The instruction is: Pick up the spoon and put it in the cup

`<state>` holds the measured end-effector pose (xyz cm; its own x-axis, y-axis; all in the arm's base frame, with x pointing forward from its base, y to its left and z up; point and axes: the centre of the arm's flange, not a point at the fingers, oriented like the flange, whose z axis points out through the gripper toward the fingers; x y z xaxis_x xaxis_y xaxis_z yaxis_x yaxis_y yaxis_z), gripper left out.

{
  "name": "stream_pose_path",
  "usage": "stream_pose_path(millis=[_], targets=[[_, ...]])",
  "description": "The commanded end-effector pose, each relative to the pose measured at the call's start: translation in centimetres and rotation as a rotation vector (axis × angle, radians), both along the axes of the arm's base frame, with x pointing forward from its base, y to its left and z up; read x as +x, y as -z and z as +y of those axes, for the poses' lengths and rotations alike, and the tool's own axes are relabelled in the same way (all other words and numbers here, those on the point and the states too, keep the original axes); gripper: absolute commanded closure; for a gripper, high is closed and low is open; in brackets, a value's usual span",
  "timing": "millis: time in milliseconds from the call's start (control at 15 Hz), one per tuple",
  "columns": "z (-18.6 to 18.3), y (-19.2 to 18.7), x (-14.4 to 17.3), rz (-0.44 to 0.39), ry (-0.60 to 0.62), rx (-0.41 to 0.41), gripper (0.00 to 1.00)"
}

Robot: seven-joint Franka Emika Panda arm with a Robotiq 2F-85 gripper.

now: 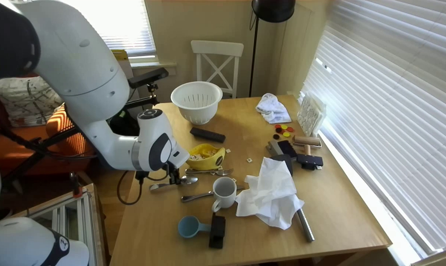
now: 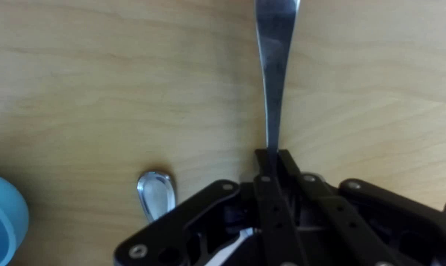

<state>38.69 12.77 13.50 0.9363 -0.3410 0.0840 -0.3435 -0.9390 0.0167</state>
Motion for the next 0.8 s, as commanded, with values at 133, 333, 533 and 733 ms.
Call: stream_pose_path(millis=[133,333,533,733], targets=[[-2.7,-7.4,-3.0,-0.036,0.070,-0.074,0.98],[-5.9,-11.5,-2.9,-0.014,0.093,-0.113,0.98],[-8.4,-14.3,-1.1,0.031,0.079,-0.120,0.98],[-10.8,-17.4,0.2,0.097,0.030,-0.088,0.98]])
